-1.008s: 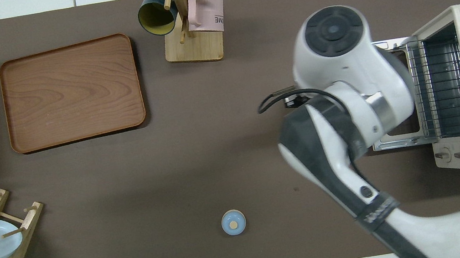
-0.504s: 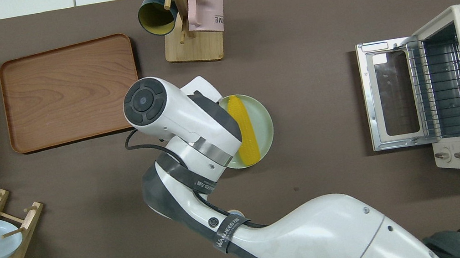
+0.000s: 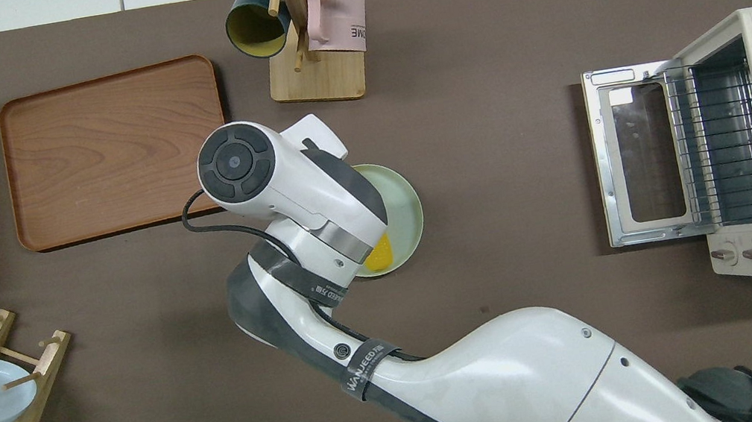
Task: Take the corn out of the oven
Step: 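Release the plate with the right gripper while the left gripper reaches the corn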
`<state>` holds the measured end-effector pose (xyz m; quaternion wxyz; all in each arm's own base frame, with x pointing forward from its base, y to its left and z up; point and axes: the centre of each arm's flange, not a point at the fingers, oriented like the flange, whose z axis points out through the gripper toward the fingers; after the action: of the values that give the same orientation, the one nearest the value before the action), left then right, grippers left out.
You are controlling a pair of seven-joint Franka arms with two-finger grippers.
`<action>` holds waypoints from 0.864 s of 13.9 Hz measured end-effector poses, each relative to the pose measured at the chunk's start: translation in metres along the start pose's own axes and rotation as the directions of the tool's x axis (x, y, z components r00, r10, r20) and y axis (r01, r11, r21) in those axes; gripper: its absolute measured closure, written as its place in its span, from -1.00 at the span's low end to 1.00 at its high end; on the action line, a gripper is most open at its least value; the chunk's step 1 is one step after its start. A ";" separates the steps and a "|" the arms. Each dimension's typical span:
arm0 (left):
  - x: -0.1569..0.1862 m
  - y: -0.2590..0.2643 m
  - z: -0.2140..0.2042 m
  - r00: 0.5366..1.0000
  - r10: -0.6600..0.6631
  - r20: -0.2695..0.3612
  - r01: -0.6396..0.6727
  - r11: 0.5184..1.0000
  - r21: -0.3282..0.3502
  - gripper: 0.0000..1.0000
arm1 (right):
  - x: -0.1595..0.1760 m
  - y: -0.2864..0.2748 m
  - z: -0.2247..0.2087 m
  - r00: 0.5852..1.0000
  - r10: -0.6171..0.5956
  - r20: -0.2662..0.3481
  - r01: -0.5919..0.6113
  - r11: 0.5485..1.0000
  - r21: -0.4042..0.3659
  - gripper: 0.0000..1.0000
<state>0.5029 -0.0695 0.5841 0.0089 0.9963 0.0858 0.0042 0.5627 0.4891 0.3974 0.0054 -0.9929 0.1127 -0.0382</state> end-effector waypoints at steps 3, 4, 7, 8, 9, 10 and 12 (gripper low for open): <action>-0.054 0.143 0.104 0.998 -0.023 -0.053 0.021 0.999 -0.034 -1.00 | 0.074 0.103 -0.054 0.994 -0.108 0.021 0.109 0.993 -0.046 0.20; -0.074 0.188 0.136 0.998 -0.030 -0.063 0.027 0.999 -0.047 -1.00 | 0.092 0.146 -0.060 0.991 -0.131 0.041 0.133 0.989 -0.062 0.42; -0.115 0.285 0.216 0.997 -0.024 -0.078 0.019 0.997 -0.070 -1.00 | 0.116 0.260 -0.042 0.984 -0.132 0.122 0.145 0.984 -0.107 0.97; -0.122 0.305 0.234 0.997 -0.020 -0.077 0.014 0.998 -0.068 -1.00 | 0.118 0.284 -0.028 0.982 -0.135 0.132 0.149 0.983 -0.108 0.97; -0.127 0.322 0.248 0.997 -0.017 -0.075 0.012 0.998 -0.066 -1.00 | 0.119 0.305 -0.011 0.981 -0.144 0.127 0.158 0.982 -0.105 0.98; -0.130 0.337 0.259 0.997 -0.016 -0.077 0.011 0.998 -0.067 -1.00 | 0.116 0.325 0.010 0.981 -0.159 0.114 0.171 0.980 -0.102 0.98; -0.132 0.356 0.276 0.997 -0.024 -0.080 0.017 0.996 -0.087 -0.99 | 0.102 0.362 0.054 0.977 -0.186 0.109 0.197 0.975 -0.104 0.98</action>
<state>0.4369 -0.4474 0.3140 0.0486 0.9930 0.0961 0.0481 0.5850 0.1135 0.3438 -0.0496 -0.9985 0.0182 0.0171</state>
